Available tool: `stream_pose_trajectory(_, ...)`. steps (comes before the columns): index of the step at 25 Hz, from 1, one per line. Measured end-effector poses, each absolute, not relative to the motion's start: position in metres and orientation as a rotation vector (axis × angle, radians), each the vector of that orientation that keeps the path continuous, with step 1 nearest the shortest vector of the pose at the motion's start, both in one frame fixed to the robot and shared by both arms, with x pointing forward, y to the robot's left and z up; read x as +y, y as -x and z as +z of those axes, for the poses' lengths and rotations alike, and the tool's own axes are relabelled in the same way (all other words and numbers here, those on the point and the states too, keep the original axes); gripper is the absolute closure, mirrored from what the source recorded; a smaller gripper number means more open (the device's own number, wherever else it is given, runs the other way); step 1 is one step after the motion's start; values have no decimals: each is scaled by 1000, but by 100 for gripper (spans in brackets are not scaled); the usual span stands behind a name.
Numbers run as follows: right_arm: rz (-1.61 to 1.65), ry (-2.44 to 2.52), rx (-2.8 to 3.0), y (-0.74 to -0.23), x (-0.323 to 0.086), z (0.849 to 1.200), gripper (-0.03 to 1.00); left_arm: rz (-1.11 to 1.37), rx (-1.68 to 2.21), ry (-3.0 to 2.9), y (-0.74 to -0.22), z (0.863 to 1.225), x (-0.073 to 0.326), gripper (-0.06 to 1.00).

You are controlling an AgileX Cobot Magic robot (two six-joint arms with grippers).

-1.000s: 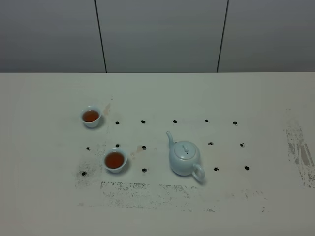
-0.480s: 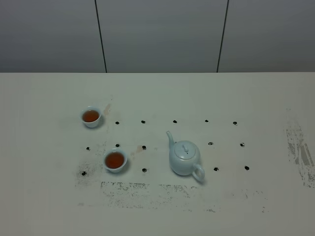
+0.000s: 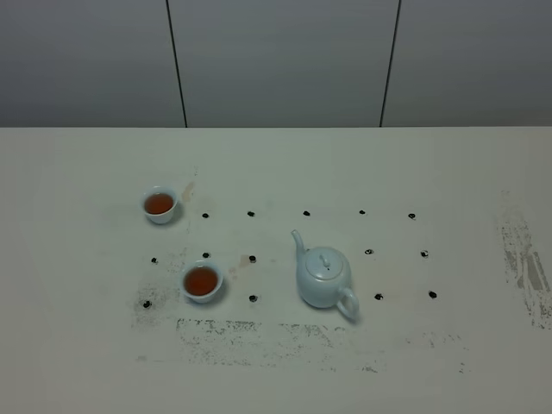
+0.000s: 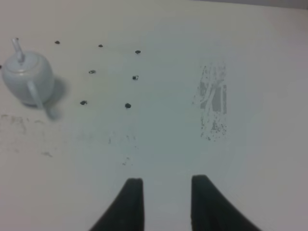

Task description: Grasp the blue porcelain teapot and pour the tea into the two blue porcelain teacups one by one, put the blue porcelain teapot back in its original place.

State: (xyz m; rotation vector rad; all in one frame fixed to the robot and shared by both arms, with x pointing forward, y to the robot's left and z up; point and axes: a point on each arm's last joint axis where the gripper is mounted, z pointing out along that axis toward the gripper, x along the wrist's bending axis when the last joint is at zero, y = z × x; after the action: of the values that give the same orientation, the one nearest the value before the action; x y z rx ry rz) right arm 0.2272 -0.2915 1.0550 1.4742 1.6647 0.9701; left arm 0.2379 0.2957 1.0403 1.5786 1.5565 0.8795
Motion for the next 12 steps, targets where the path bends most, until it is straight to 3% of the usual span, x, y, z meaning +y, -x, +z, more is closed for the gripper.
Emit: stream_pose_trajectory(12,970,-1474,1665,-227,-291,1055,74,879,1557,-1579,-238,1040,296,44)
